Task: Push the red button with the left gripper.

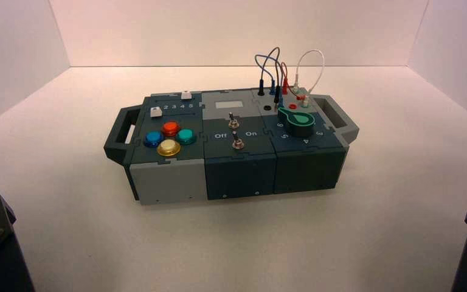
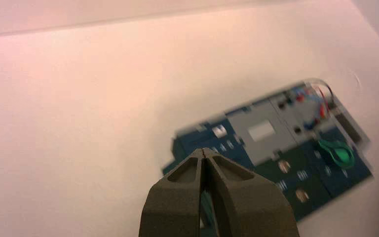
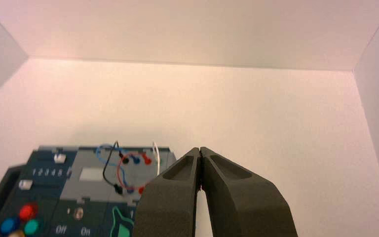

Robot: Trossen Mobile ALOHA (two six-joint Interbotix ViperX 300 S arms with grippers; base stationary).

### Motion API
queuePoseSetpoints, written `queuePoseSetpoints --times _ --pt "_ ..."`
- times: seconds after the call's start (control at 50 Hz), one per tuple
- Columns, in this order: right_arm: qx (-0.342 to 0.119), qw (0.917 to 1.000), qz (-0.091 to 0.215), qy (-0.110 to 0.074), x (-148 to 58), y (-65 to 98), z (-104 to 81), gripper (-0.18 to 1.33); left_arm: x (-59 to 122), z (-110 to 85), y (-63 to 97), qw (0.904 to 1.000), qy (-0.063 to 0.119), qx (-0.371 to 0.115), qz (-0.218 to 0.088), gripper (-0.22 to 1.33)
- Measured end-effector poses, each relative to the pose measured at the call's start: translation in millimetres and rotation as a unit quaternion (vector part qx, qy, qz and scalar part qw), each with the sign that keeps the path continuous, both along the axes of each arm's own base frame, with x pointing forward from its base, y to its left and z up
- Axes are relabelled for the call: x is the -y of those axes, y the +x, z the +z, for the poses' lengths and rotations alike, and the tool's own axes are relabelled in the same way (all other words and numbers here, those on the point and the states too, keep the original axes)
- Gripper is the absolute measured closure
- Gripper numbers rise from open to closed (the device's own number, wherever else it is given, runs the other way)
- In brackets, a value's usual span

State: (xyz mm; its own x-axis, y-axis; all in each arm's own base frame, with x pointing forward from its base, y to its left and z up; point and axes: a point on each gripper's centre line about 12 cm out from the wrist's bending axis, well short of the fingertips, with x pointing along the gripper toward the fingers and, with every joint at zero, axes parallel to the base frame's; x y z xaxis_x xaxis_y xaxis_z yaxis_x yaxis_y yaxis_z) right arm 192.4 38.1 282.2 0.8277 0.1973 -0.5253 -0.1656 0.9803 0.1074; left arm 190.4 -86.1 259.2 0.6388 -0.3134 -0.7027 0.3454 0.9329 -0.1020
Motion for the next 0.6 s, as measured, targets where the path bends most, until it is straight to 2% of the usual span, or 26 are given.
queuePoseSetpoints --times 0.14,0.36,0.5,0.6 --pt "-0.026 0.9996 0.009 -0.008 -2.5 2.3 -0.8 1.29 16.6 -9.6 3.4 0.9986 0.018 -0.037 -0.033 1.28" --pt "-0.067 0.9959 0.055 -0.027 -20.6 8.9 -10.5 1.29 50.7 -40.9 13.2 0.9875 0.062 -0.116 -0.087 1.28" --pt "-0.088 0.9924 0.074 -0.044 -28.7 14.9 -20.7 1.29 66.2 -56.7 20.9 0.9813 0.078 -0.143 -0.102 1.28" --pt "-0.097 0.991 0.074 -0.054 -29.0 19.8 -26.7 1.3 73.8 -65.3 26.1 0.9785 0.086 -0.154 -0.107 1.28"
